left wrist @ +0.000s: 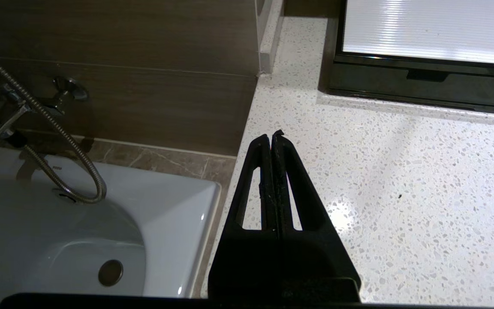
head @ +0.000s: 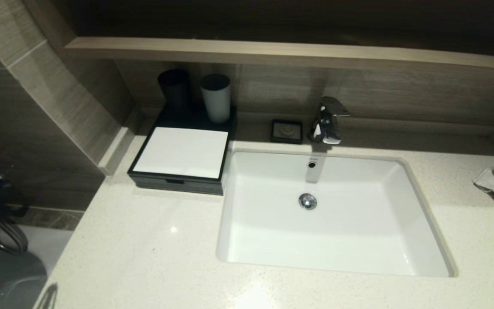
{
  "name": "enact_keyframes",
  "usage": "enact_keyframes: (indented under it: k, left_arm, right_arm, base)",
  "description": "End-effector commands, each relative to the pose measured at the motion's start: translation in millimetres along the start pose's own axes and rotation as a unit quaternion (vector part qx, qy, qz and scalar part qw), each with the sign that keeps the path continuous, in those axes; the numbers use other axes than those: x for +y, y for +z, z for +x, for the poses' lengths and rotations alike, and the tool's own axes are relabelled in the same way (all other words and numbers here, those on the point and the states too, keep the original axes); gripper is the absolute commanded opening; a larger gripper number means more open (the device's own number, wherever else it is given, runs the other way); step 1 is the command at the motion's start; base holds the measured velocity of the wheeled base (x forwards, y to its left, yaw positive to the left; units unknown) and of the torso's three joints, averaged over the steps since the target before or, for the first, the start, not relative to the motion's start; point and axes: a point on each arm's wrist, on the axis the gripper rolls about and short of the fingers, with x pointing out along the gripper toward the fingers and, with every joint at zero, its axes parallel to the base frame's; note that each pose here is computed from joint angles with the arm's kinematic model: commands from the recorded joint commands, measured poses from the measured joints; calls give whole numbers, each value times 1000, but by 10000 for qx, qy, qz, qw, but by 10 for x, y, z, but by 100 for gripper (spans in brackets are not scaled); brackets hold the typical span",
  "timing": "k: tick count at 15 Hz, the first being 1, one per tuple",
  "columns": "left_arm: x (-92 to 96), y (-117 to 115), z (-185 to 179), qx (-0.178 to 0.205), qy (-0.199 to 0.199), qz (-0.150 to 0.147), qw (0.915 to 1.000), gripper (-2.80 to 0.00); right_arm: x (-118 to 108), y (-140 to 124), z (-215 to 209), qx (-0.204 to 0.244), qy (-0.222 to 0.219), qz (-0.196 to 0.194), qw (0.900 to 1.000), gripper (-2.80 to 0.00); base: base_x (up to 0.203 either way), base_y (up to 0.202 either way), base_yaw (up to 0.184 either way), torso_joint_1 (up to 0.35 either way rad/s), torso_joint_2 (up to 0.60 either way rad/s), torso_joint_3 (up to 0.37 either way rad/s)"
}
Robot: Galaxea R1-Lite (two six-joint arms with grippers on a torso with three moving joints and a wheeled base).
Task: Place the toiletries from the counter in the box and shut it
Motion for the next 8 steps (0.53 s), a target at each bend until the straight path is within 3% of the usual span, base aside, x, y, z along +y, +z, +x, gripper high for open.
enact_keyframes:
  k: [1, 8]
  left_arm:
    - [21, -46, -198, -340, 55, -29, 9994, -280]
    - [34, -221, -419, -383, 21, -32, 9993, -280]
  right_arm:
    - [0, 0, 0, 1, -2, 2, 10000, -280]
    - [0, 0, 0, 1, -2, 2, 10000, -280]
  base:
    - [0, 0, 0, 0, 0, 0]
    - [0, 0, 0, 0, 0, 0]
